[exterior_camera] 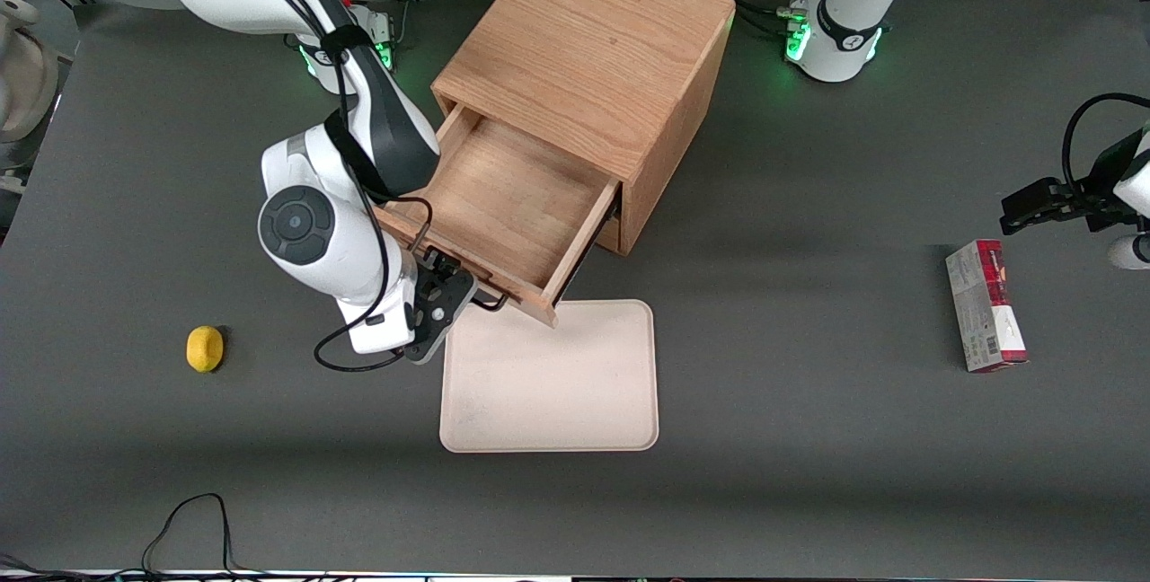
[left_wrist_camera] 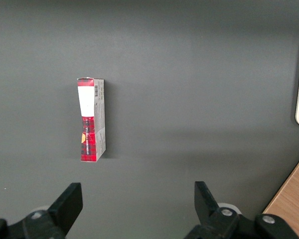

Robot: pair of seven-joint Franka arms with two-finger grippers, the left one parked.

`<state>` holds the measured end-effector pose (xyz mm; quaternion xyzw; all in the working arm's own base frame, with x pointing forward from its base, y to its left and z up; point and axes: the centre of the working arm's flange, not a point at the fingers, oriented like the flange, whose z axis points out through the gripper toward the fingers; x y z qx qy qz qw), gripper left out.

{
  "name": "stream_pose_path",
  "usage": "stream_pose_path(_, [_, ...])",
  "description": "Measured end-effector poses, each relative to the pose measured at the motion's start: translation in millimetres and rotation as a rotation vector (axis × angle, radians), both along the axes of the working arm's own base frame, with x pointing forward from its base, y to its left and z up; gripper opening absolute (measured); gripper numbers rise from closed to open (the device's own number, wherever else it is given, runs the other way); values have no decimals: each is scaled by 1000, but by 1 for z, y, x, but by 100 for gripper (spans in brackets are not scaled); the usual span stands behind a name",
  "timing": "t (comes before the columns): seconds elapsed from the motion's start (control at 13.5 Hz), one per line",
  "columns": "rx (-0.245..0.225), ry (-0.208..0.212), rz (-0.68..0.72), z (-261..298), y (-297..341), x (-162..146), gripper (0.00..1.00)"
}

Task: Open upper drawer
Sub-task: 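Pull the handle outward with the right gripper, sliding the drawer open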

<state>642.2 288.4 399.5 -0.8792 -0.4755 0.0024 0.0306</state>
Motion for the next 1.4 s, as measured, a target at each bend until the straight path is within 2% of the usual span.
stream_pose_path(0.74, [3,-20,0,-2,-31,31,100])
stream_pose_path(1.18, [0,-12,-1,-4,-34,35,100])
stream_pose_path(1.4, [-5,11,-4,16,-35,34,100])
